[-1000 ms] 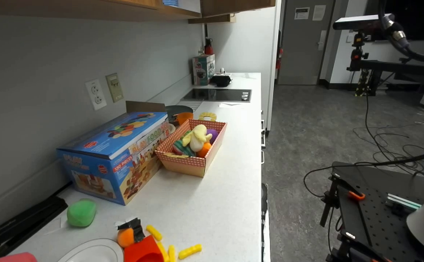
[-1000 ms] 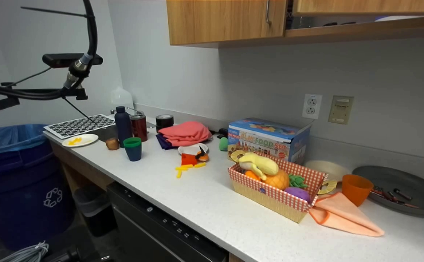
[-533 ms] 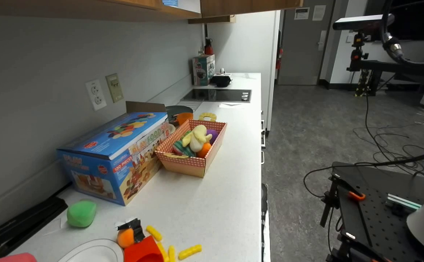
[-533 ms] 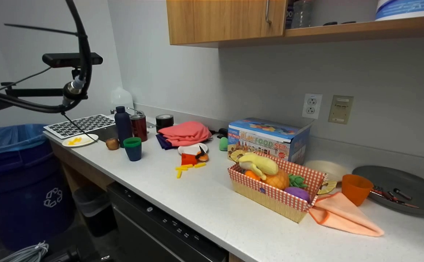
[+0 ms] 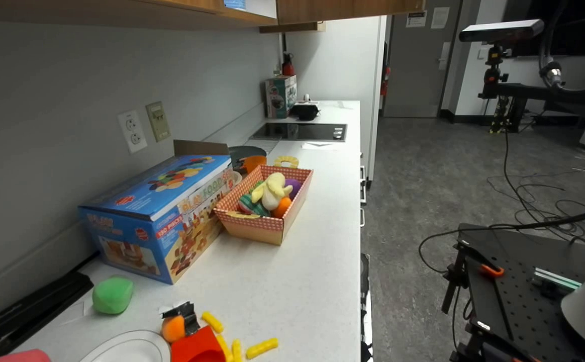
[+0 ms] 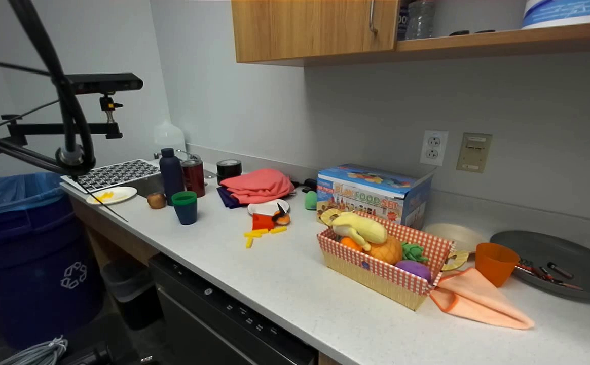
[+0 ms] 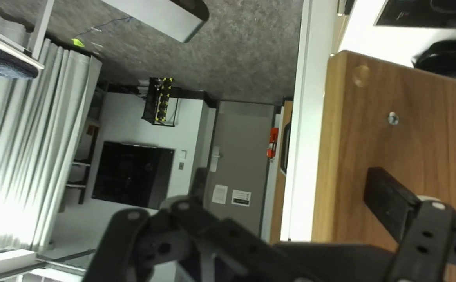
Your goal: Close the left door of the open upper cabinet then open the right door
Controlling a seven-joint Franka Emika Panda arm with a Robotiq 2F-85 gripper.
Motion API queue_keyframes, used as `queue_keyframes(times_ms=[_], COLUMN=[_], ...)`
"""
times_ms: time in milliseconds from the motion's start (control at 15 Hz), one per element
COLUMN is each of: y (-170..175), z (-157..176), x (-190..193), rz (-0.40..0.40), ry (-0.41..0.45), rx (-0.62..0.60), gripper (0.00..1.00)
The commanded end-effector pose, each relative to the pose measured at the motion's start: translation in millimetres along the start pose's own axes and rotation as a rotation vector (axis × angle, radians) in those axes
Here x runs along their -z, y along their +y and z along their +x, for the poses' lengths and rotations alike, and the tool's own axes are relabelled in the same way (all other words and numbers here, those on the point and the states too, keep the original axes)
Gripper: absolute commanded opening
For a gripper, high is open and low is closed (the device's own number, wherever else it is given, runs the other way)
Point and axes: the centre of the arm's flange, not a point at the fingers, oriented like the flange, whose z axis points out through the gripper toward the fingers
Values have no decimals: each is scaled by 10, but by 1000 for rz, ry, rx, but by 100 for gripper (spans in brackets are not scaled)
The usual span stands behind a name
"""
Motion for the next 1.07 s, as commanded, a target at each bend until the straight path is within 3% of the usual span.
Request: queue_keyframes(times_ms=[0,533,733,1000], y=[112,-9,17,11], z=[-76,-443,-539,-601], x=[154,1487,1739,1814], rz=[-10,391,547,607], ry=[87,110,148,140], rx=[-113,30,89,132], gripper=[100,100,100,100])
